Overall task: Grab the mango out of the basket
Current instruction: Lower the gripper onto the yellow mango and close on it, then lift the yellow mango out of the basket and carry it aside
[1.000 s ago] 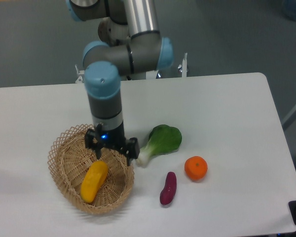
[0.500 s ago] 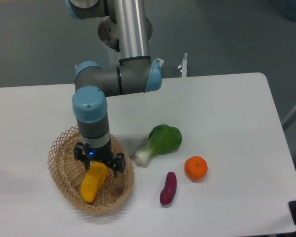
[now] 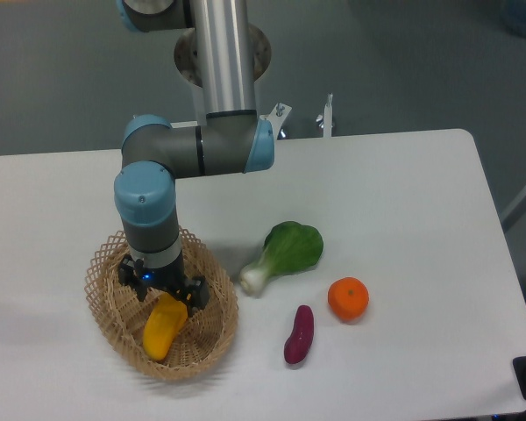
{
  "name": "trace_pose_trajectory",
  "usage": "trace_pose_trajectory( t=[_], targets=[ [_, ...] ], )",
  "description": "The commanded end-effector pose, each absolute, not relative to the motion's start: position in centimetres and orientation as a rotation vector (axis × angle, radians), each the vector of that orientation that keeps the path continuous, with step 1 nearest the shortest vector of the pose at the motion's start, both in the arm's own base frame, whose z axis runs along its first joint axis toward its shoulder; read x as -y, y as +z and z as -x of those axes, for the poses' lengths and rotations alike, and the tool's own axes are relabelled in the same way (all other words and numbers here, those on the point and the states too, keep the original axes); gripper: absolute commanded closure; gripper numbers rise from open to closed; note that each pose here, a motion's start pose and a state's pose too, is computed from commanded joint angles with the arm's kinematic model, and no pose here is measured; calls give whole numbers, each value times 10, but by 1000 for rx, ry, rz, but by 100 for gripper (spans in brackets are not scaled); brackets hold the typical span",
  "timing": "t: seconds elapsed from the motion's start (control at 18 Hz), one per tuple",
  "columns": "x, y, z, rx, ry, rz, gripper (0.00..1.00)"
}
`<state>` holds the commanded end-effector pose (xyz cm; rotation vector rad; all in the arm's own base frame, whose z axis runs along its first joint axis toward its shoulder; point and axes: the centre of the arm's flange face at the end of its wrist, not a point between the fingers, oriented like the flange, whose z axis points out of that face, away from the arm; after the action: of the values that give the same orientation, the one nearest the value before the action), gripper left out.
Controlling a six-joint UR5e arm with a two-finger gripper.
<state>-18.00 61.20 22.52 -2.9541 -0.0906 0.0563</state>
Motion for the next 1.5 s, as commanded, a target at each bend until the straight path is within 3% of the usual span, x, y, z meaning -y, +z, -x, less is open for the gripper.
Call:
trace_pose_trajectory(
  t=[0.61, 0.83, 0.94, 1.39, 1.5],
  targets=[
    [-614, 213, 177, 79, 55, 2973, 1],
    [-614, 213, 177, 79, 58, 2972, 33],
    [-614, 214, 177, 72, 59, 2971, 43],
    [-611, 229, 181, 71, 75, 2952, 45],
    [-607, 257, 194, 100, 110, 2909, 45]
  ],
)
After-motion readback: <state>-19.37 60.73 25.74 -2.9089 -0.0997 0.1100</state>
